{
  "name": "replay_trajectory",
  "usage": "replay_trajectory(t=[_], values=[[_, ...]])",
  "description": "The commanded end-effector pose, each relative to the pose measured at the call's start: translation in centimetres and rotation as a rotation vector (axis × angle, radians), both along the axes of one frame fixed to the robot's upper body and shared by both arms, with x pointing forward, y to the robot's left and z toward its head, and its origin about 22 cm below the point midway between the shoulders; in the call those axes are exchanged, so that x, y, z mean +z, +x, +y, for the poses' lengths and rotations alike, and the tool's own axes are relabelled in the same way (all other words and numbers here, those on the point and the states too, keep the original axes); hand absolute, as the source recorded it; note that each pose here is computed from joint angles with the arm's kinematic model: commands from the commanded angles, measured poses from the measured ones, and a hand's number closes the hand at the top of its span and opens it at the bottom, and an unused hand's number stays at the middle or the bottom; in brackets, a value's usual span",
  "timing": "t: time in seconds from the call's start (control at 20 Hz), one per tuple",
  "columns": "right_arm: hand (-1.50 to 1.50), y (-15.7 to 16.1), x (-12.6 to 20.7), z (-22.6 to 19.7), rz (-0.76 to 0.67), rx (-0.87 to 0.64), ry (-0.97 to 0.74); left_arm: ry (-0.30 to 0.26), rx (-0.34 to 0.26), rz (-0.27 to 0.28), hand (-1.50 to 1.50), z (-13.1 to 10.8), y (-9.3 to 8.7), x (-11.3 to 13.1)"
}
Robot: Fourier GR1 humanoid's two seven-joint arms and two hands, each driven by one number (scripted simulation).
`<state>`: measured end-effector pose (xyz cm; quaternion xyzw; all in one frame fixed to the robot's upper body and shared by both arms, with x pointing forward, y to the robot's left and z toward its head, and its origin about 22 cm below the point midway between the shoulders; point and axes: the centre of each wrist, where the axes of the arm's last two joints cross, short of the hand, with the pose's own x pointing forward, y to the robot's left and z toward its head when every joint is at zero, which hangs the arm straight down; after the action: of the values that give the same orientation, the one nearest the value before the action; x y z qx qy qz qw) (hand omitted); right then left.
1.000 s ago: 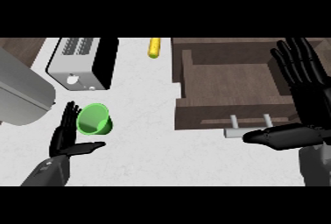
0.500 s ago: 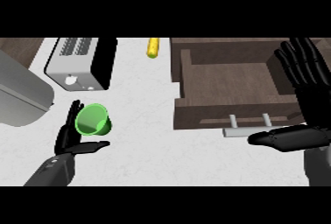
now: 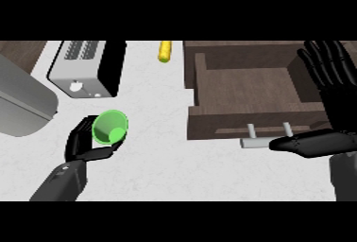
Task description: Pick up the cup, place it into the drawer and close the drawer
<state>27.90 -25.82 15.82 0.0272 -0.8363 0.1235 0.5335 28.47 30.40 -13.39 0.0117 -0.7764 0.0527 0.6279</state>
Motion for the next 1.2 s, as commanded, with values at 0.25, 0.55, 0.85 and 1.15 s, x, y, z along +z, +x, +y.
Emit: replay_trajectory(t=[0.25,0.55,0.85,1.15], values=[[-1.50,-0.1,-0.2,0.5,-0.006,0.000,0.005,-0.029,0.077,-0.272,1.50,-1.8,3.3,2.3],[-1.50,-0.4,-1.7,0.1,0.000,-0.021,0.025,-0.086,0.085,-0.335,1.50,-2.1,2.1,1.3],[-1.50,-1.3,0.8,-1.0,0.010,-0.019,-0.002,-0.065,-0.118,-0.340,1.50,-6.2,7.2,5.8],[-1.50,-1.7,-2.4,-1.2,0.020,-0.065,-0.006,-0.056,-0.227,-0.409,1.50,-11.6,10.6,11.6]])
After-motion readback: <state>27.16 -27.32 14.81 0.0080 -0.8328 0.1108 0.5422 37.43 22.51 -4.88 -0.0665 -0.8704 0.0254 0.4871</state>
